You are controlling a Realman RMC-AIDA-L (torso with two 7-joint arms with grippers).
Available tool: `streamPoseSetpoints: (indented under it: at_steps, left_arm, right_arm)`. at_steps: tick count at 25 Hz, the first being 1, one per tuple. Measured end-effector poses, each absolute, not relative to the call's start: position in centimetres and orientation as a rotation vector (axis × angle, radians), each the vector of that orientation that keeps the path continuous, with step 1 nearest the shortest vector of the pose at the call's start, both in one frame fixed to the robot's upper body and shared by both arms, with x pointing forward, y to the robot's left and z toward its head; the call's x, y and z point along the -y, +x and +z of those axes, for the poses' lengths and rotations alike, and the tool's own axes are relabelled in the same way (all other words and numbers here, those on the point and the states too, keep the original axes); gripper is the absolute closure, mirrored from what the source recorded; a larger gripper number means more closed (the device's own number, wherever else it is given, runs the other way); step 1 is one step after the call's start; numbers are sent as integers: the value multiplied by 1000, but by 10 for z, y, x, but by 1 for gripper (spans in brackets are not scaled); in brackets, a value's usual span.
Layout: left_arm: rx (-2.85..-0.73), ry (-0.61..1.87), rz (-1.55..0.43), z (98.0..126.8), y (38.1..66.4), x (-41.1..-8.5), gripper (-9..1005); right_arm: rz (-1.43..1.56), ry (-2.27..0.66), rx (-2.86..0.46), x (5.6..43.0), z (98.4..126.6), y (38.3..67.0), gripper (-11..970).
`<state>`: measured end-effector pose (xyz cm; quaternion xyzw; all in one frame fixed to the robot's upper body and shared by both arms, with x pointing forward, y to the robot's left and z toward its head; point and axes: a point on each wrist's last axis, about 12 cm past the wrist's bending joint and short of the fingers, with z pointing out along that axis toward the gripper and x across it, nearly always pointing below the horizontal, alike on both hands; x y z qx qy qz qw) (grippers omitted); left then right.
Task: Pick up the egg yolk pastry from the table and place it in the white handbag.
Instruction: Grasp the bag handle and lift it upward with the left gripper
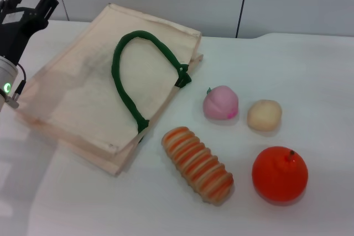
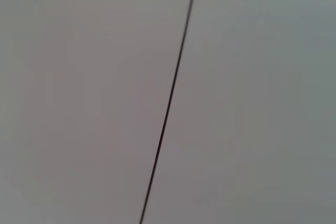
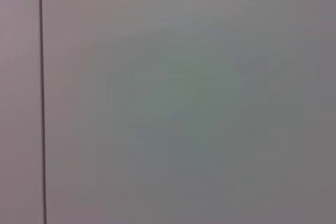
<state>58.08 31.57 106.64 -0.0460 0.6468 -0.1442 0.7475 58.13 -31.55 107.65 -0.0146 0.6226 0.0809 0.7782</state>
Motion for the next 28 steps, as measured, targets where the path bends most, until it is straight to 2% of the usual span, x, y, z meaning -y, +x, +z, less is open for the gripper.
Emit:
streamPoseSetpoints:
  at_steps: [5, 12, 20, 25, 28]
  left_arm:
    - [-1468, -163, -512, 1071, 582, -332, 149]
    - [-1594, -149, -677, 1087, 596, -342, 149]
    - [-1874, -124, -632, 1103, 608, -365, 149]
    - [-1947, -4, -597, 1128, 625, -358, 149]
    - [-2002, 49, -583, 1128, 628, -353, 149]
  right_arm:
    - [177, -38, -1345, 314, 1078, 583, 77]
    - [172, -36, -1346, 315, 1079, 585, 77]
    - [189, -57, -1353, 307, 1082, 593, 78]
    - [189, -50, -1339, 310, 1084, 592, 79]
    - [182, -56, -1350, 309, 1082, 592, 79]
